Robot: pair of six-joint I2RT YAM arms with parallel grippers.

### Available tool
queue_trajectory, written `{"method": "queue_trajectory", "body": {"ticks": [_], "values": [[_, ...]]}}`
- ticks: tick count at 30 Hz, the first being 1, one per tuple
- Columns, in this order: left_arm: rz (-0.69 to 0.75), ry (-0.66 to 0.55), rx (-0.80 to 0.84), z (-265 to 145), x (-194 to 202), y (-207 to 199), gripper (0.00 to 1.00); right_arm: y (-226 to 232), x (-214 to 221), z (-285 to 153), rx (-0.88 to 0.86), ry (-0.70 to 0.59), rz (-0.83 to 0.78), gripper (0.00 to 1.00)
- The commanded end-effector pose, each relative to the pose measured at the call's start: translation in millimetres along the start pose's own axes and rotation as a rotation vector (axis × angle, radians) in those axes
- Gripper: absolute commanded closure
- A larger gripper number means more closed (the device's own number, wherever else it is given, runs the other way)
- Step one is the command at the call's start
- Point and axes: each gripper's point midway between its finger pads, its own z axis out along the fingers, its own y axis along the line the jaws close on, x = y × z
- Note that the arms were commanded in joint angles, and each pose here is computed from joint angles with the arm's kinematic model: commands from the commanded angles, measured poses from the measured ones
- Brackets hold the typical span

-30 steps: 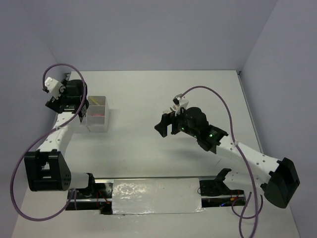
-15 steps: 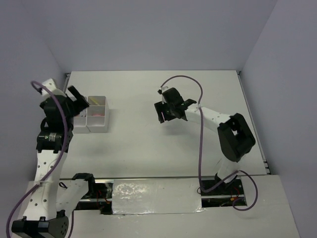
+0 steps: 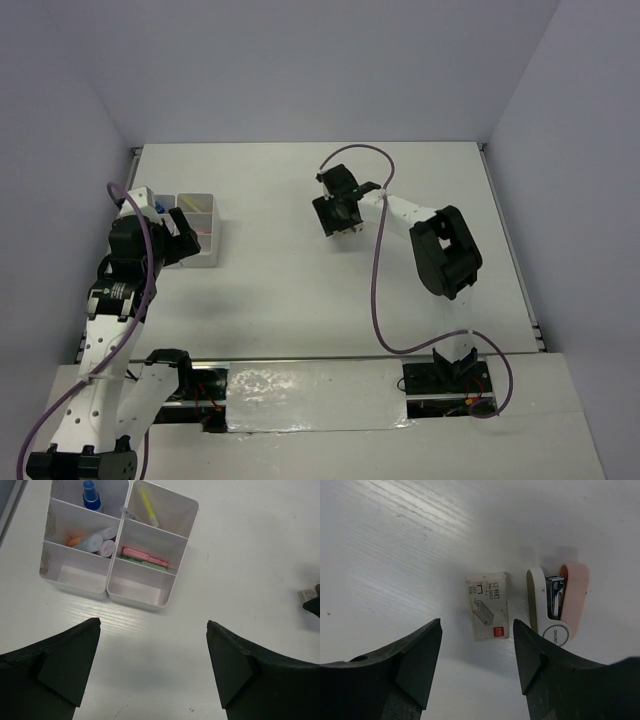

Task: Sort the stationery into containers
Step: Pick up the stationery from the center of the board.

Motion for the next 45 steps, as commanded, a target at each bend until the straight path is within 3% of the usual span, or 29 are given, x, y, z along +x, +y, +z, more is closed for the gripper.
{"method": "queue_trajectory", "body": {"ticks": [1,9,15,18,22,23,24,28,35,40,45], "values": [[0.012,-0.063,0.052,-5,-20,-11,0.01,-8,2,5,-0.002,0.03,-0.003,0.34],[0.01,-0.067,0.039,-5,-20,-9,0.01,-12,16,26,0.006,0.085,0.003,0.35],[0.008,-0.06,0.032,-4,-19,-8,0.01,1,24,28,-0.065,0.102,0.015,0.5],[0.007,-0.062,0.037,-4,-19,-9,0.01,5,30,24,-0.091,0.107,0.018,0.65],[0.009,-0.051,0.055,-3,-17,-12,0.01,23,31,9,-0.172,0.075,0.031,0.76],[0.006,-0.049,0.062,-2,-17,-13,0.01,28,29,3,-0.194,0.058,0.031,0.92],[0.003,-0.046,0.069,-2,-16,-15,0.01,39,13,-12,-0.234,-0.012,0.04,1.0],[-0.05,-0.029,0.148,-4,-13,-30,0.01,79,7,-48,-0.365,-0.121,0.015,1.0],[-0.311,0.157,0.555,-19,21,-104,0.01,180,-23,-150,-0.625,-0.412,-0.075,1.0],[-0.495,0.198,0.698,-31,26,-131,0.01,216,-35,-203,-0.692,-0.574,-0.104,1.0],[-0.538,0.207,0.764,-45,22,-142,0.02,229,-48,-237,-0.71,-0.662,-0.099,1.0]]}}
